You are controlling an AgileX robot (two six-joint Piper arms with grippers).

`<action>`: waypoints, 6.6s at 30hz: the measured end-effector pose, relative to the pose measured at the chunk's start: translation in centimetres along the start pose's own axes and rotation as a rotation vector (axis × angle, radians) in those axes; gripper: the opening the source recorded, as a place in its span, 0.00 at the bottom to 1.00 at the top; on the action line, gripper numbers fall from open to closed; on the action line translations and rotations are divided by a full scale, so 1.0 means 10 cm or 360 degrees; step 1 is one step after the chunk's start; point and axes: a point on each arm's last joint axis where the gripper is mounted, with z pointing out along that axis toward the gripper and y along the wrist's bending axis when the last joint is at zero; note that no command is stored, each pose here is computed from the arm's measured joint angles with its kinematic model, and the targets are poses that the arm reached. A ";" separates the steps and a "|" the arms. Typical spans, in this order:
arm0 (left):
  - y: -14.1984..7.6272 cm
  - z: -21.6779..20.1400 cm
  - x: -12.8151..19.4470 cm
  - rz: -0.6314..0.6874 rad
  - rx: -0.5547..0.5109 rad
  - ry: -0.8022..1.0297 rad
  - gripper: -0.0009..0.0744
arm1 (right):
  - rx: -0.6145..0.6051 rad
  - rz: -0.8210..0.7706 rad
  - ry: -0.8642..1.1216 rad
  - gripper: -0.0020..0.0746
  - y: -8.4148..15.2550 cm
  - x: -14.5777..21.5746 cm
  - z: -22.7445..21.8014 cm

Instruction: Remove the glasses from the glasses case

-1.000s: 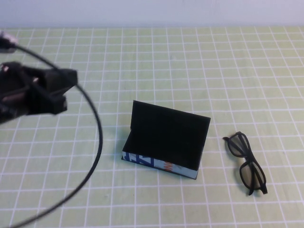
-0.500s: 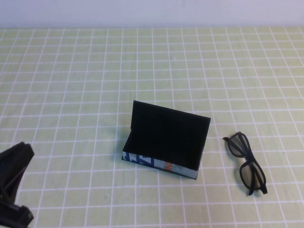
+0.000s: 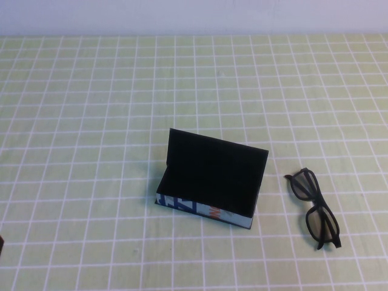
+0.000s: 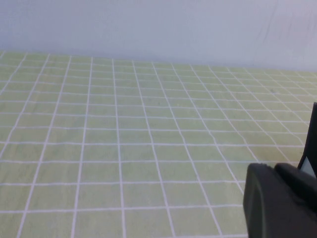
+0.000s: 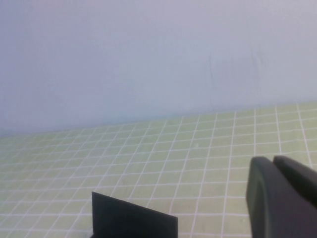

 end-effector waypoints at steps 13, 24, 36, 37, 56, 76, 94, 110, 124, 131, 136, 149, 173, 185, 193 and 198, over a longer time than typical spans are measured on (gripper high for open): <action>0.01 0.00 0.00 -0.0012 -0.0020 -0.0005 0.01 | 0.0014 0.0004 -0.0017 0.00 -0.02 0.02 0.01; 0.01 0.00 0.00 -0.0012 -0.0023 -0.0005 0.01 | 0.0014 0.0007 -0.0017 0.00 -0.02 0.02 0.01; 0.01 0.00 0.00 -0.0012 -0.0023 -0.0005 0.01 | 0.0367 -0.0144 -0.0108 0.00 -0.26 0.19 -0.11; 0.01 0.00 0.00 -0.0012 -0.0023 -0.0005 0.01 | 0.0398 -0.0161 -0.0102 0.00 -0.28 0.25 -0.12; 0.01 0.00 0.00 -0.0012 -0.0023 -0.0005 0.01 | 0.0410 -0.0289 -0.0078 0.00 -0.50 1.05 -0.29; 0.01 0.00 0.00 -0.0012 -0.0020 -0.0005 0.01 | 0.0348 -0.0282 0.0037 0.00 -0.48 1.12 -0.29; 0.01 0.00 0.00 -0.0012 -0.0017 -0.0004 0.01 | 0.0424 -0.0213 0.0267 0.00 -0.53 1.25 -0.32; 0.01 0.00 0.00 -0.0012 -0.0014 -0.0004 0.01 | 0.0424 -0.0210 0.0270 0.00 -0.53 1.26 -0.32; 0.02 0.00 0.00 -0.0012 -0.0038 -0.0008 0.01 | 0.0424 -0.0210 0.0270 0.00 -0.53 1.26 -0.32; 0.04 -0.01 -0.10 0.0125 -0.0085 -0.0029 0.01 | 0.0424 -0.0210 0.0270 0.00 -0.53 1.26 -0.32; 0.05 -0.03 -0.21 0.0151 -0.0140 -0.0089 0.01 | 0.0424 -0.0210 0.0270 0.00 -0.53 1.26 -0.32; 0.07 -0.11 -0.11 0.0166 -0.0142 -0.0264 0.01 | 0.0424 -0.0207 0.0270 0.00 -0.53 1.26 -0.32; 0.10 -0.14 0.22 0.0231 -0.0167 0.0302 0.01 | 0.0420 -0.0189 0.0266 0.00 -0.52 1.26 -0.32; 0.10 -0.14 0.22 0.0231 -0.0167 0.0302 0.01 | 0.0420 -0.0189 0.0266 0.00 -0.52 1.26 -0.32; 0.10 -0.14 0.22 0.0231 -0.0167 0.0302 0.01 | 0.0420 -0.0189 0.0266 0.00 -0.52 1.26 -0.32; 0.10 -0.14 0.22 0.0231 -0.0167 0.0302 0.01 | 0.0420 -0.0189 0.0266 0.00 -0.52 1.26 -0.32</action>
